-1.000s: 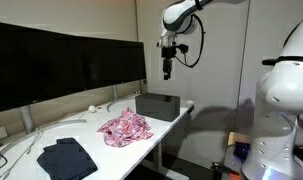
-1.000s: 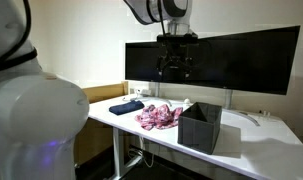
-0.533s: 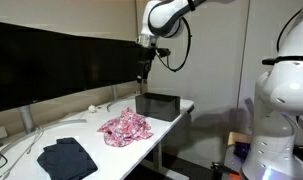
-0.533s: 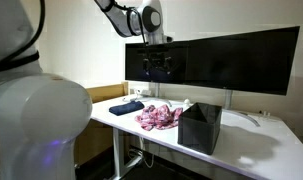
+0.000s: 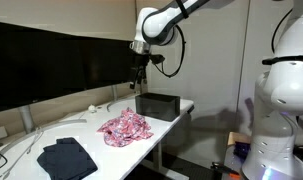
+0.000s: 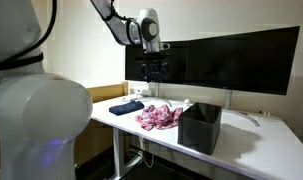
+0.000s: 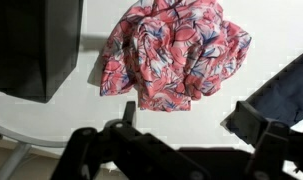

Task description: Pick up the cloths and put them in the box

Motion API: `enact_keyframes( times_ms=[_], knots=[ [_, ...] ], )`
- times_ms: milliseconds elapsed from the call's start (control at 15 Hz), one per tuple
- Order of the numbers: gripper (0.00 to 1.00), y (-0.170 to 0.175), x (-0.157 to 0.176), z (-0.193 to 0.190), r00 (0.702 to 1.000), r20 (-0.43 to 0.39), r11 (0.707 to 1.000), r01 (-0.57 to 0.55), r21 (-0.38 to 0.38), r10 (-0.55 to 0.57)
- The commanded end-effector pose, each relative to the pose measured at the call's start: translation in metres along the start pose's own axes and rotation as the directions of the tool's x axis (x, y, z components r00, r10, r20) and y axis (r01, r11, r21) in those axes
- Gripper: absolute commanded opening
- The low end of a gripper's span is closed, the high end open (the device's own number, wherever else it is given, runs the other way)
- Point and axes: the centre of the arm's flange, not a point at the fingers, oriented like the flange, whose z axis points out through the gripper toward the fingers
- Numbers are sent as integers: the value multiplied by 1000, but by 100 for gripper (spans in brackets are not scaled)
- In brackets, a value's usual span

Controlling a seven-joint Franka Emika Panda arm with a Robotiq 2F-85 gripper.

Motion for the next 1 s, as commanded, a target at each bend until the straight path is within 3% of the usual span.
enact_keyframes(
  times_ms=[0,533,933],
  knots=[
    [100,-15,-3,14,997,-78,1000,8,-14,-9],
    [100,-54,29,93,998,-60,1000,13,-3,-13],
    [100,-52,56,158,999,33,991,-28,-130,33]
  ],
)
